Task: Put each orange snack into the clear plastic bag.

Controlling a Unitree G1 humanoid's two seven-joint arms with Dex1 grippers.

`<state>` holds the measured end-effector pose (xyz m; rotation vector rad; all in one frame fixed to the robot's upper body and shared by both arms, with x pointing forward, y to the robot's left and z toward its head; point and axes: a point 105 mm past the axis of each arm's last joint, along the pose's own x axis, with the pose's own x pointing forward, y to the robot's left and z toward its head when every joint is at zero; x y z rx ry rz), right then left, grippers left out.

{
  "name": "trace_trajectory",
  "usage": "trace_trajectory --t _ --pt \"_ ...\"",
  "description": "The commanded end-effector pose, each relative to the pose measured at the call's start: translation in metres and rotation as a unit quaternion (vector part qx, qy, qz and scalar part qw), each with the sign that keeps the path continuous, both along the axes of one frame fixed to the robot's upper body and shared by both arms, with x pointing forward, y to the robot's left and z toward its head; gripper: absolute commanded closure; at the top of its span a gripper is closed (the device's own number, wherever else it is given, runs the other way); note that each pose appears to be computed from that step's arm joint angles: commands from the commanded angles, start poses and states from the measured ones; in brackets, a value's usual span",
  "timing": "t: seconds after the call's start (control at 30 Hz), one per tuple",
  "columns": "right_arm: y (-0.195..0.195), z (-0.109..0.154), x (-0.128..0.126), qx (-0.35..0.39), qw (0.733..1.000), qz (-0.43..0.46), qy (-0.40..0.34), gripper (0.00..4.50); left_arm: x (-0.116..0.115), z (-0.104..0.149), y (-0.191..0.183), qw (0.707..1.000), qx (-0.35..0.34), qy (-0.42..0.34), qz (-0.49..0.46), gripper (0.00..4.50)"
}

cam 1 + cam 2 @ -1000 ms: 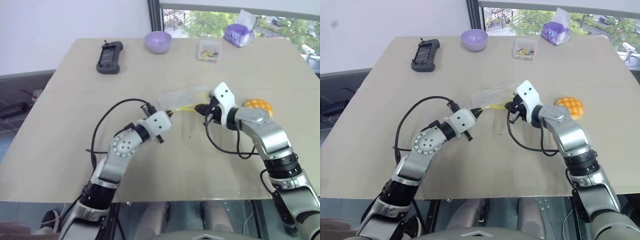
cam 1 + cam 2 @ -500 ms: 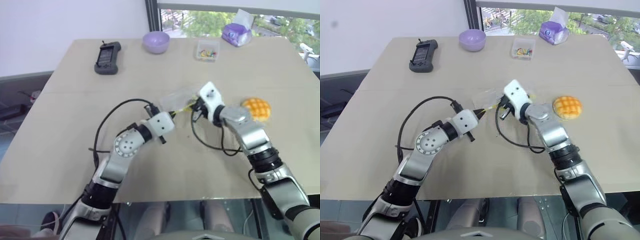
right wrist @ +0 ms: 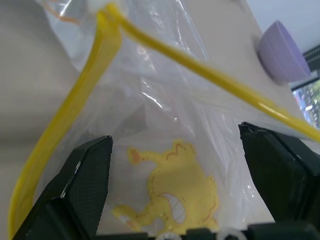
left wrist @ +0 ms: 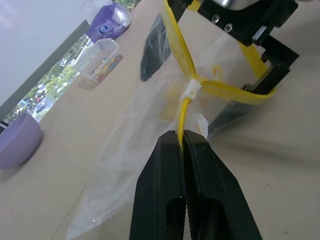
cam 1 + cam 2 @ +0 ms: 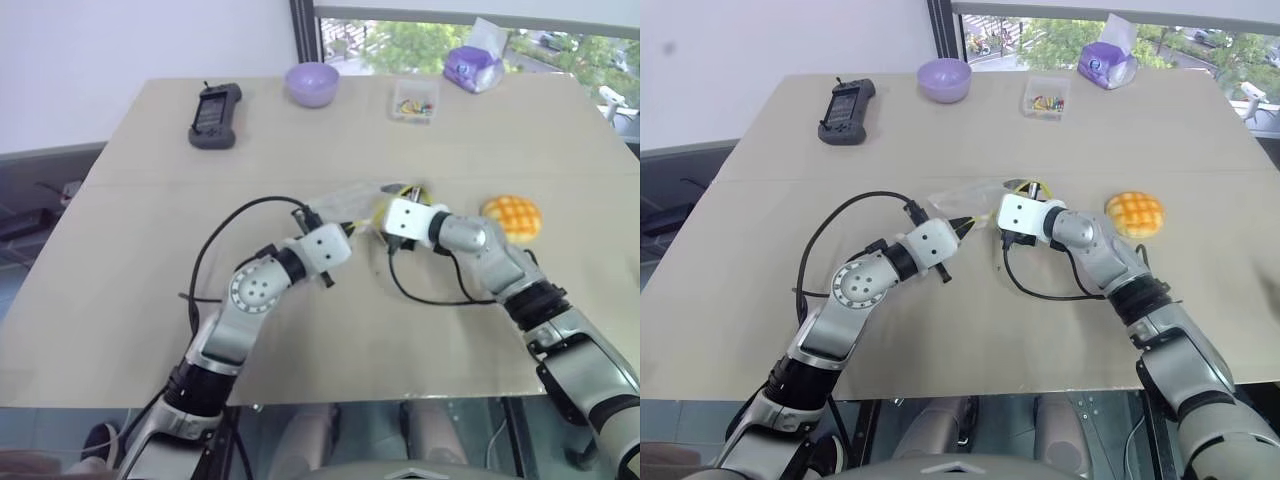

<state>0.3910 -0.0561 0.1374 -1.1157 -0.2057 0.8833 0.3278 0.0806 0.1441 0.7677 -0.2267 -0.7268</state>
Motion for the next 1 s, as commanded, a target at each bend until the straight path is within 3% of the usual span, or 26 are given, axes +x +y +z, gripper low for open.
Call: trace_trajectory --t 0.03,0.47,0.77,1.0 --pt "0.008 0.015 -0.003 -0.017 0.998 0.036 -0.041 0.01 -0.003 0.013 -0.003 1.0 -0.008 -0.027 -0.008 4.5" --pt "0.012 0.02 -0.018 -0.017 0.994 0.087 -0.07 0.01 -0.001 0.014 -0.003 0.999 -0.007 -0.031 -0.007 4.5" --pt "0.0 0.041 -0.027 0.0 0.993 0.097 -0.072 0.01 0.0 0.014 0.002 0.999 -0.005 -0.033 0.005 4.5" --pt "-0.037 0.058 -0.042 0.084 0.994 0.06 0.025 0.01 0.002 0.015 0.007 0.999 -0.003 -0.034 0.015 4.5"
